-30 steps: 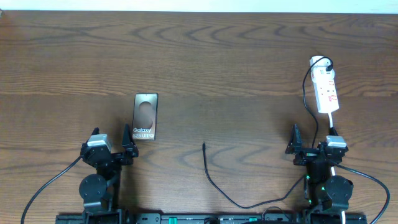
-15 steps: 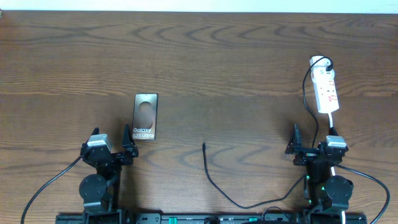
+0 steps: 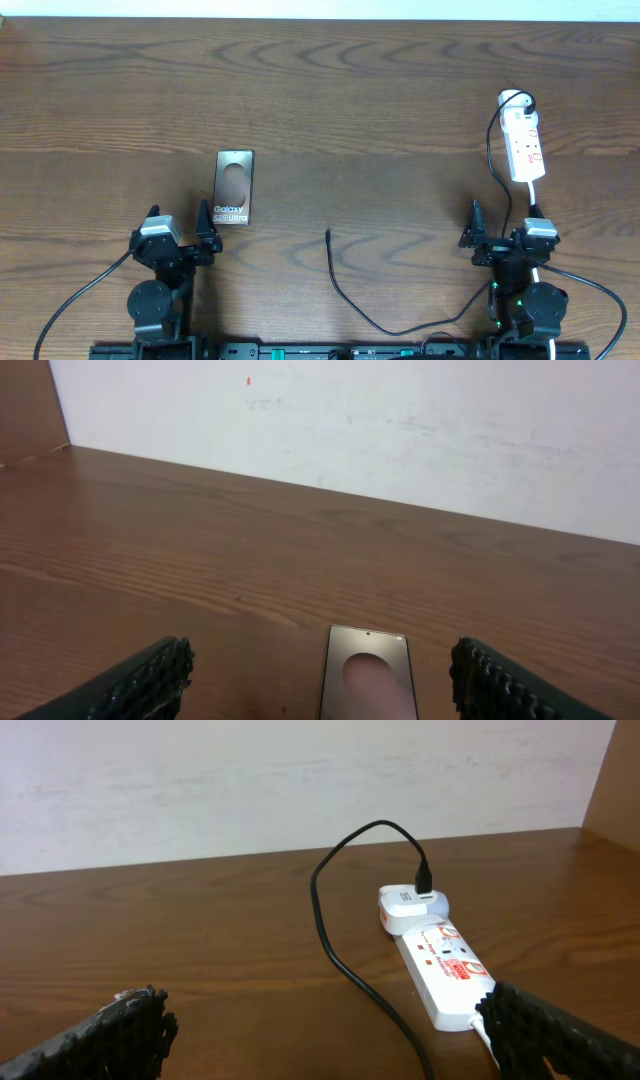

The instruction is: Plug charger to phone and switch on socket

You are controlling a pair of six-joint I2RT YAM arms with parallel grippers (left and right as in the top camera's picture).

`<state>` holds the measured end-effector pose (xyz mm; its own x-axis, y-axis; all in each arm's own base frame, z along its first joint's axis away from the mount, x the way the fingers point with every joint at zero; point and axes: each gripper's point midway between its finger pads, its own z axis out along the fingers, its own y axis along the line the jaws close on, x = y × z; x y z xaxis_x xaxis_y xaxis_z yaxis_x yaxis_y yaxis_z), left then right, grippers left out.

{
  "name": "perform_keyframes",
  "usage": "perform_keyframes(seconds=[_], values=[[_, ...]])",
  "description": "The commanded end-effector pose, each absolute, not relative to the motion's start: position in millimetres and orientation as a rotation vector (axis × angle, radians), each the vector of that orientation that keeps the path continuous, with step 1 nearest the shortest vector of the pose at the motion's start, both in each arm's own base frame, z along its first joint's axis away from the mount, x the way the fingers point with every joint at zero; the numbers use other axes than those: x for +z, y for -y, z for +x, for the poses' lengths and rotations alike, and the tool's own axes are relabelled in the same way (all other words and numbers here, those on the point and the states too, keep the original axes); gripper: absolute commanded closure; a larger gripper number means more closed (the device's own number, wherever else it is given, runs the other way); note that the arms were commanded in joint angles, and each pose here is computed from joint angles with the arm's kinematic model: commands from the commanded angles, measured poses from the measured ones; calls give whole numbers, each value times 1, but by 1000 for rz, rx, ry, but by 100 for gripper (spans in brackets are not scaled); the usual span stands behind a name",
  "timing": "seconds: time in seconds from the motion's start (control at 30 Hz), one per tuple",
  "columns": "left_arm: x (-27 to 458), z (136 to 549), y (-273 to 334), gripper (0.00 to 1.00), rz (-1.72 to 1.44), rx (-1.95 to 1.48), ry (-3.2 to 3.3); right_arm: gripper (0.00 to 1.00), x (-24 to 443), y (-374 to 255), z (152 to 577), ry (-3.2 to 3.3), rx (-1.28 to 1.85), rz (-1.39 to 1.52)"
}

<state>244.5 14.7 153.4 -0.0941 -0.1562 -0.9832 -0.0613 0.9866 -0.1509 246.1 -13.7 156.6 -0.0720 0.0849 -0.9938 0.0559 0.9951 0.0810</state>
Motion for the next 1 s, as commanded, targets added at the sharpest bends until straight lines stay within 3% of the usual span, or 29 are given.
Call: perform_keyframes(seconds=[0.0, 0.37, 0.73, 0.97], values=[[140, 244, -13, 15, -157, -88, -1708, 1, 156, 17, 246, -1641, 19, 133], [155, 244, -12, 15, -149, -92, -1672, 1, 156, 17, 246, -1641, 19, 133], [215, 248, -2, 15, -69, -113, -1658, 1, 156, 17, 246, -1641, 19, 133], [256, 274, -1, 15, -71, -134, -1764, 1, 156, 17, 246, -1641, 19, 132]])
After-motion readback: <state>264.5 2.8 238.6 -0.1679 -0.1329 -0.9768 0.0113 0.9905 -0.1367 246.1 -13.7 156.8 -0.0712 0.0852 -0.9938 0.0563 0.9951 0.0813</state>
